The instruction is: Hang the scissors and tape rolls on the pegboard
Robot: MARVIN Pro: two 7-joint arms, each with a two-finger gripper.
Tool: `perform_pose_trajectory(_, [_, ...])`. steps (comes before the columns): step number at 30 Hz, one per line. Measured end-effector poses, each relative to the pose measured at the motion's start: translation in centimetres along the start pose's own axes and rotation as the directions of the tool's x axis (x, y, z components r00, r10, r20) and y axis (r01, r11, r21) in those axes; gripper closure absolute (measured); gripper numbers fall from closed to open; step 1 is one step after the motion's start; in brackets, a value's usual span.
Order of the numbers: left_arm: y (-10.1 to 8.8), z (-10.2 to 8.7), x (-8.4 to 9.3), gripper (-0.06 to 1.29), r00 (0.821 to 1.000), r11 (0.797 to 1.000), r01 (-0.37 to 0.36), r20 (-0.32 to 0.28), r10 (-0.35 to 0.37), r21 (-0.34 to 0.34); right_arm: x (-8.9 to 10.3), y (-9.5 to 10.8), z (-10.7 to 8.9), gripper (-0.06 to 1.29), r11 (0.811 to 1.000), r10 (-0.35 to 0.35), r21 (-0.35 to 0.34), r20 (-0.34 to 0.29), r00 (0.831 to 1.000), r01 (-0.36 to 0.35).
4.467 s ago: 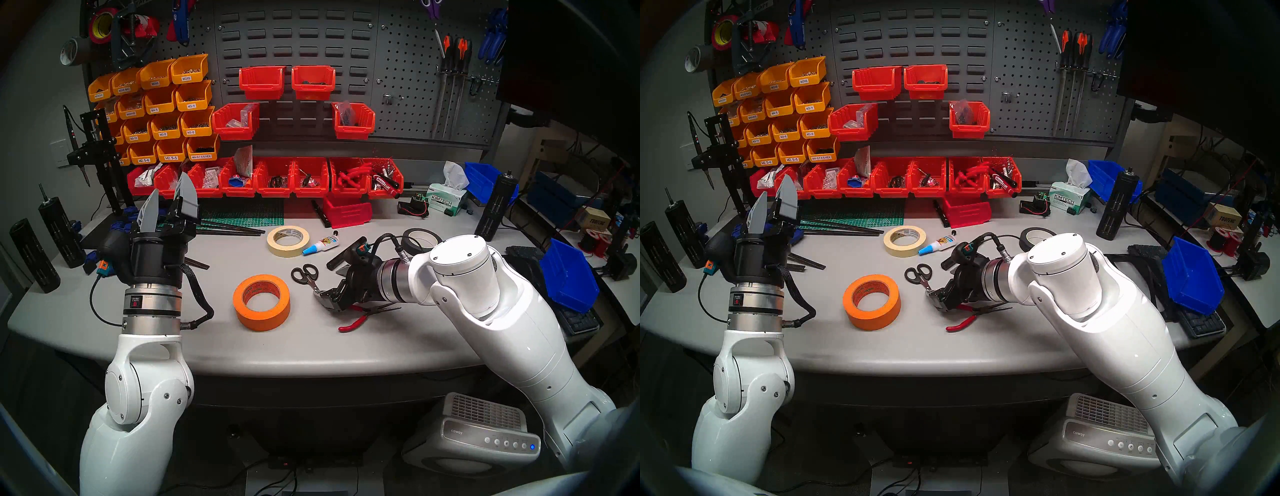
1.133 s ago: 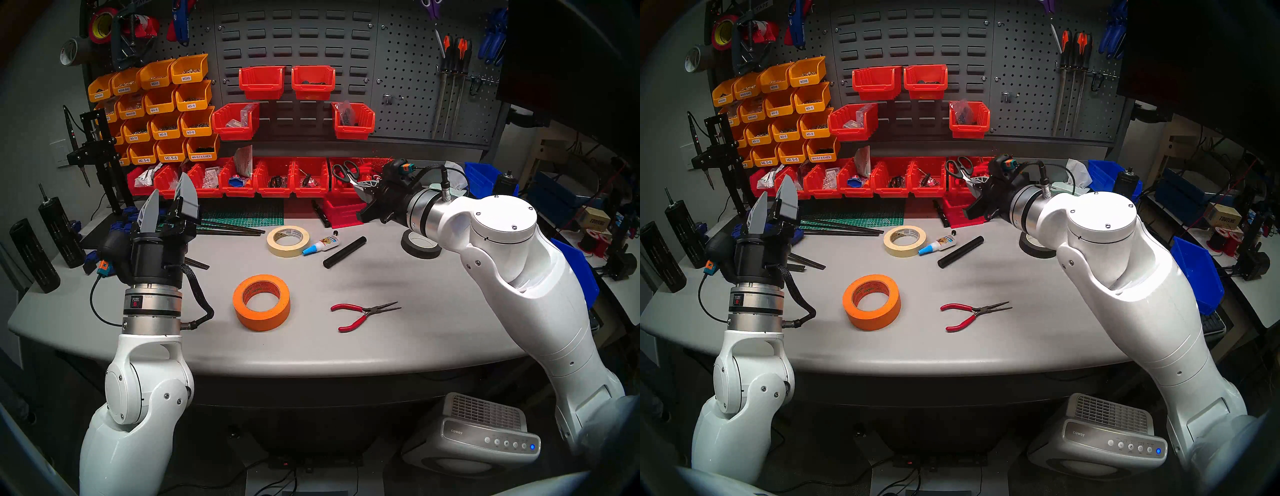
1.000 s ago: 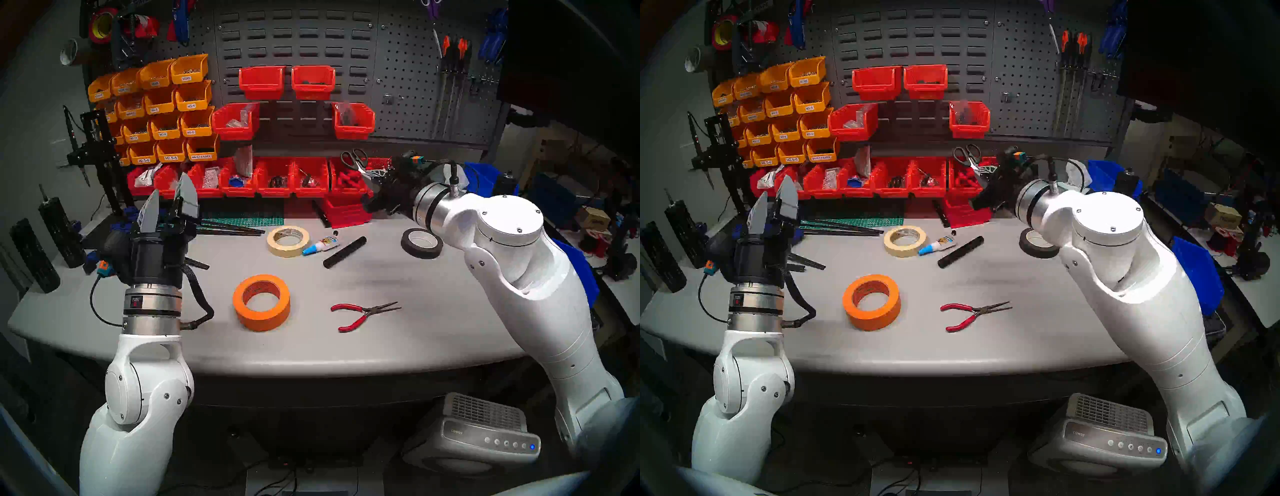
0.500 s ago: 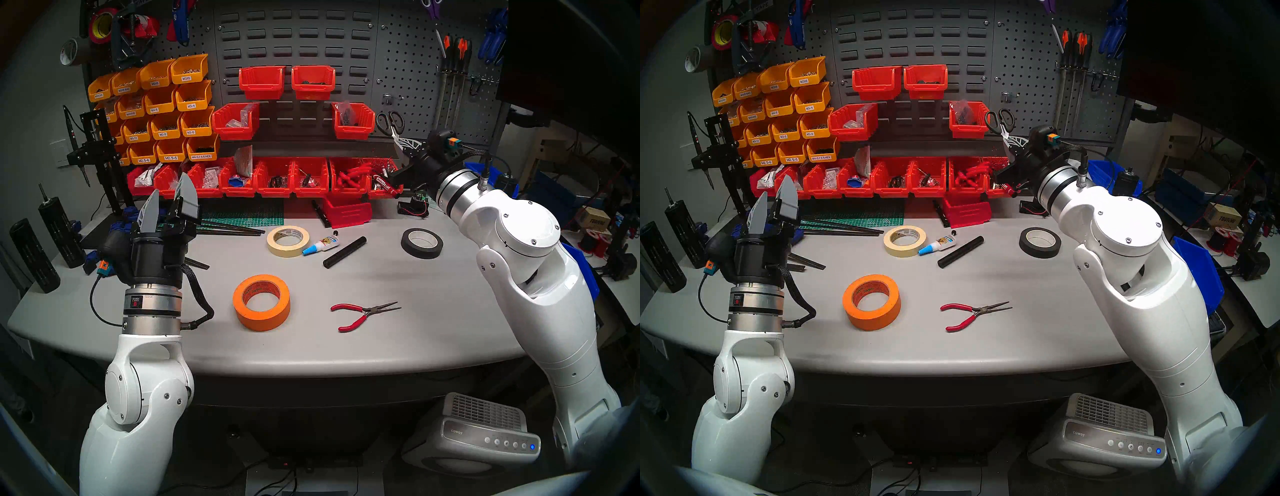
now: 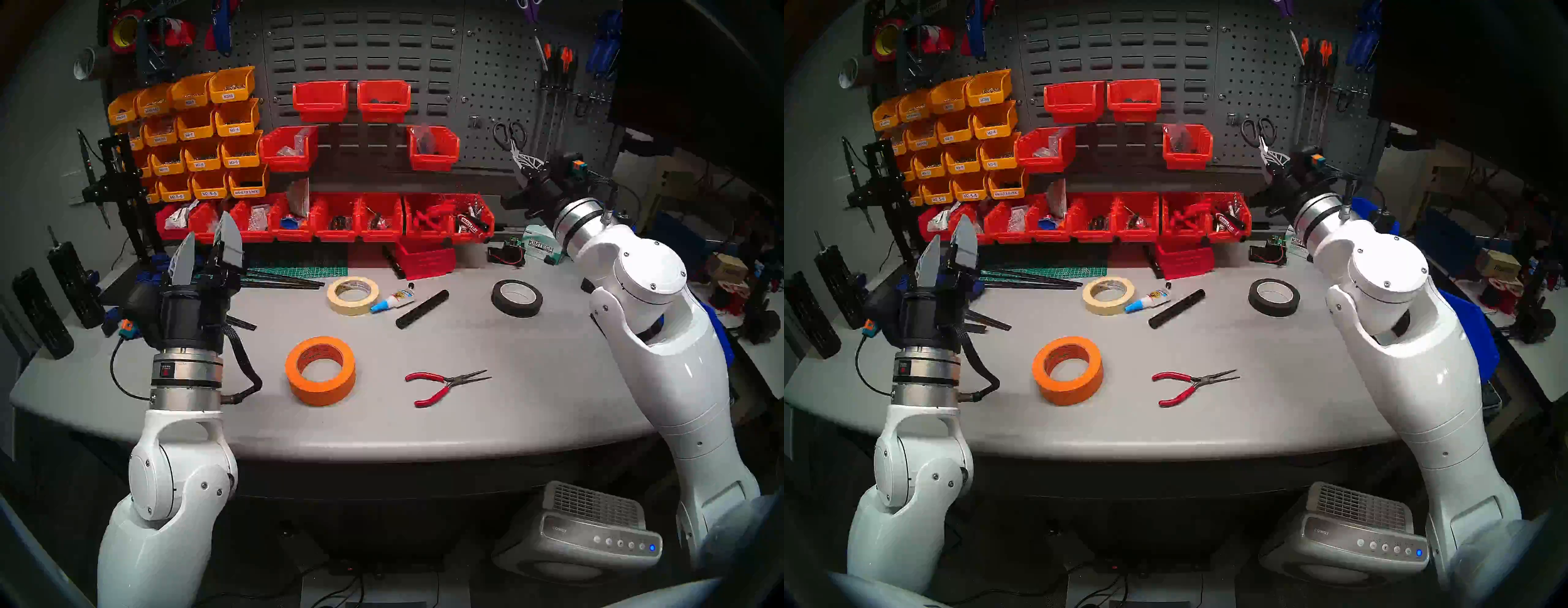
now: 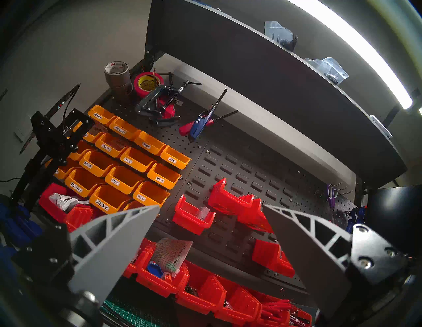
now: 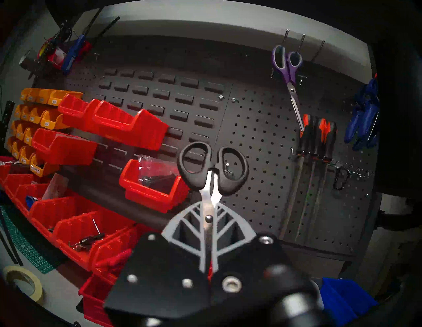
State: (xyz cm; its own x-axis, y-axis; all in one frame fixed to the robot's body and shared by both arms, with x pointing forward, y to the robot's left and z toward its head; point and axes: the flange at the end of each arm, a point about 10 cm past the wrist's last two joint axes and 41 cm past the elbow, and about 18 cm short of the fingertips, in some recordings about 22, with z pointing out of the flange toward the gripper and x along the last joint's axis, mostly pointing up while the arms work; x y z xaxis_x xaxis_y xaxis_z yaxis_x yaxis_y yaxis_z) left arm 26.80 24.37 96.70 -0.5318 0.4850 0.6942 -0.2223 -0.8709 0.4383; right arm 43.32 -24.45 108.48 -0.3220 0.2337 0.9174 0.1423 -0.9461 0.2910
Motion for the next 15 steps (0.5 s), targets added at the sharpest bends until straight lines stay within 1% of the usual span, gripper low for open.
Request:
perform_pose_trajectory(7, [0.0, 0.0, 0.0, 0.0, 1.0, 1.0, 0.0, 0.0, 0.0, 0.0, -0.1, 1.3, 1.2, 1.26, 1.0, -0.003, -0.021, -0.022, 1.0, 0.002])
perform_pose_trajectory(15, [0.0, 0.0, 0.0, 0.0, 1.0, 1.0, 0.0, 0.0, 0.0, 0.0, -0.5, 2.7, 2.7, 1.26, 0.999, -0.001, -0.038, -0.033, 0.999, 0.0])
